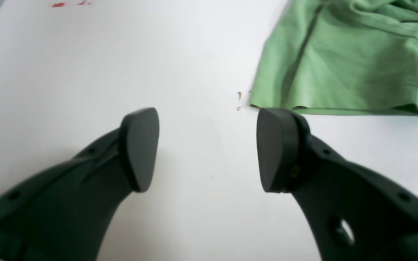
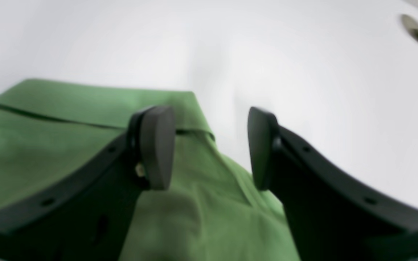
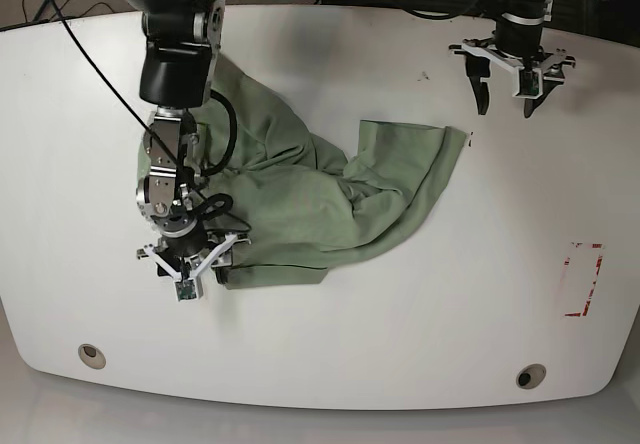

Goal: Layout the t-shirt on the table in an organized manner, then fold the t-shirt properly
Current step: 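Lower the right gripper onto the green t-shirt edge and close it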

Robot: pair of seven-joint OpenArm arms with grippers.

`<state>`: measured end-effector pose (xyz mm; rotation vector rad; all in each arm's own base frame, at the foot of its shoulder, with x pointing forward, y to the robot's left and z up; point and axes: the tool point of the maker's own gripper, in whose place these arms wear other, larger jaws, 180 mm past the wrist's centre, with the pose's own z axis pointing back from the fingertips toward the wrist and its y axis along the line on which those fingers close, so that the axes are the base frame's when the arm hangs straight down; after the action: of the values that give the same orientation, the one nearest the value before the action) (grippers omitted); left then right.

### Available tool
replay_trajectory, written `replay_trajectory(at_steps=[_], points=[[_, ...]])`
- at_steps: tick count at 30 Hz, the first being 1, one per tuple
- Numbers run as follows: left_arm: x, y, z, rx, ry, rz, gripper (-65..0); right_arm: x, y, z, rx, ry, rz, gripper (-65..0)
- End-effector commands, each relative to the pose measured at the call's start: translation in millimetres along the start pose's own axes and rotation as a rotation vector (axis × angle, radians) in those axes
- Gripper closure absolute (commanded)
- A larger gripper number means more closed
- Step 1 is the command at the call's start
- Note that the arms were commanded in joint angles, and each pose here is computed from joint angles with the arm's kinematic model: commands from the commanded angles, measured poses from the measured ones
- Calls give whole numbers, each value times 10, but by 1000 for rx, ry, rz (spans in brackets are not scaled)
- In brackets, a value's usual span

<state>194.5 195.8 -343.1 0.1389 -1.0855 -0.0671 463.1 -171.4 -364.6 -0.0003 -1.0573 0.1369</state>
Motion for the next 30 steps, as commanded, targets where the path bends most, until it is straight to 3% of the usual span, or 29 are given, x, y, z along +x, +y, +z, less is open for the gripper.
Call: replay_trajectory(at_steps=[1, 20, 30], points=[[90, 26, 21, 8, -35, -5, -399, 323, -76, -72, 2, -67, -18, -312], [78, 23, 14, 6, -32, -7, -399, 64, -207, -278, 131, 37, -155, -312], [72, 23, 13, 6, -30, -7, -399, -172, -183, -217, 164, 69, -158, -312]])
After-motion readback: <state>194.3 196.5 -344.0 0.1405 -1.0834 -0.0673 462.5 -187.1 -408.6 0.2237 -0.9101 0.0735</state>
